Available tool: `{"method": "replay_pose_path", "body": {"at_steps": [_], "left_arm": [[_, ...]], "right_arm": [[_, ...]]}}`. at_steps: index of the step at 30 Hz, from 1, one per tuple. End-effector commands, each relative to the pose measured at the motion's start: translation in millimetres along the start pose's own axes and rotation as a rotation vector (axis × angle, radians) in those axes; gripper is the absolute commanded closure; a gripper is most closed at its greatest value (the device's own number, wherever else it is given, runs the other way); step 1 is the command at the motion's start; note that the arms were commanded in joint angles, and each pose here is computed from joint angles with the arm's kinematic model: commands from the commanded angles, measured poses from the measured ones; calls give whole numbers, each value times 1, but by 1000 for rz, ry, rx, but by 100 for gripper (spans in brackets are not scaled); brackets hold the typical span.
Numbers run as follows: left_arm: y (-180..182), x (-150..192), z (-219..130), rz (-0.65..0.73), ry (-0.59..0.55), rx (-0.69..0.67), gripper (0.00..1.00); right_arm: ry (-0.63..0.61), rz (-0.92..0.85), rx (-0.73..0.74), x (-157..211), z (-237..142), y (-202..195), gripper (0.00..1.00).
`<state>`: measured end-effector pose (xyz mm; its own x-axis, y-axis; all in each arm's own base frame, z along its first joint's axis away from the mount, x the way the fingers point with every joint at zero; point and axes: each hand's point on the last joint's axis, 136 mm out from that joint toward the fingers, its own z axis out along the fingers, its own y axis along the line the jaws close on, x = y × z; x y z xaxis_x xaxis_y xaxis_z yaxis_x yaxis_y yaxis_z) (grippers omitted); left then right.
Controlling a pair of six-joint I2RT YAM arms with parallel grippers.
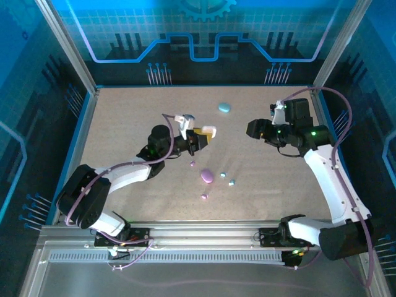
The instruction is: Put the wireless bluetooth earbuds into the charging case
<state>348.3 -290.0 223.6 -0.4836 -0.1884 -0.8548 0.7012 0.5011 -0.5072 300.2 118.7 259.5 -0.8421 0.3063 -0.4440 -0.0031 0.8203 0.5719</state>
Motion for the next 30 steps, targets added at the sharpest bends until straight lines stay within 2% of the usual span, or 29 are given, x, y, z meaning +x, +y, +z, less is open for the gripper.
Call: {"method": "replay_pose_path", "body": {"at_steps": [1, 10, 17, 30], "left_arm": [[50, 28, 0, -288, 150, -184, 80], [126, 84, -22, -586, 323, -447, 79], [155, 101, -34, -617, 396, -558, 78], [189, 114, -43, -695, 417, -609, 76]], "right_arm": [[-12, 53, -4, -2, 5, -6, 32], [80, 114, -48, 12, 27, -9, 32], [127, 135, -51, 23, 38, -12, 33], [211, 132, -47, 43, 60, -9, 33]]}}
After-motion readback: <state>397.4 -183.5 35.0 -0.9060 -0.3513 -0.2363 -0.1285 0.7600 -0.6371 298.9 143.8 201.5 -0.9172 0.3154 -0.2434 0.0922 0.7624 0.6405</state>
